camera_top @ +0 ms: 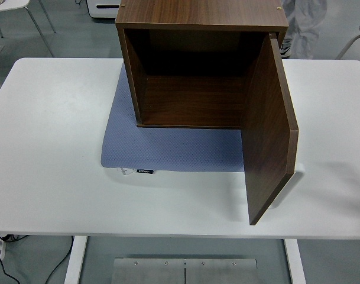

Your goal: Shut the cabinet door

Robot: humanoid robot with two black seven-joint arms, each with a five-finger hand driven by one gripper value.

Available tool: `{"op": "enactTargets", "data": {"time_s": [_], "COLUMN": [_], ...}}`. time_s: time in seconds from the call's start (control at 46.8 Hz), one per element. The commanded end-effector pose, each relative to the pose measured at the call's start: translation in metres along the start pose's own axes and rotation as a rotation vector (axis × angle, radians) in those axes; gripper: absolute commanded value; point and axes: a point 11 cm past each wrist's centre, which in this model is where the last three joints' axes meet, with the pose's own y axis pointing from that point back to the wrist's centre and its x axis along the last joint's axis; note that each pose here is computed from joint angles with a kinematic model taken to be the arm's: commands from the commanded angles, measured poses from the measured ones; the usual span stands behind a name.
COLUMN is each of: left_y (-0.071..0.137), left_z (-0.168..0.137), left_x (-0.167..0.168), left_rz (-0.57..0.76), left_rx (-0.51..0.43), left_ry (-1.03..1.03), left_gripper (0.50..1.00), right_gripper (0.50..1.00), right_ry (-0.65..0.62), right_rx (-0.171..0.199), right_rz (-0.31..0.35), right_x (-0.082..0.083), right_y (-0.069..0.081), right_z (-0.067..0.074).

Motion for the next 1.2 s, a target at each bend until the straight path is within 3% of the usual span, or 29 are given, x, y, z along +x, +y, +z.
{"op": "enactTargets", "data": {"time_s": [0.0,0.15,0.513,0.812,1.175], "left_y": [0.000,0.000,0.000,0.000,0.000], "left_z": [0.000,0.000,0.000,0.000,0.000], "left_x": [0.000,0.000,0.000,0.000,0.000], "left_rz": [-0.001,0.001,-0.001,0.001,0.001], "left_rx": [-0.001,-0.001,0.001,0.001,0.001], "left_ry": [0.000,0.000,0.000,0.000,0.000], "left_gripper": [1.000,1.000,1.000,1.000,1.000], "right_gripper": [1.000,1.000,1.000,1.000,1.000], "right_ry": [0.010,0.028,0.041,0.053,0.047], "right_rx": [-0.007,-0.007,-0.047,-0.062,-0.075], "right_rz": [-0.027,-0.083,-0.126,-0.176,-0.243], "right_x": [-0.008,-0.024,-0.039,-0.053,-0.074], "right_y": [-0.003,-0.010,-0.014,-0.021,-0.032], "right_z": [0.001,0.000,0.017,0.017,0.028]}}
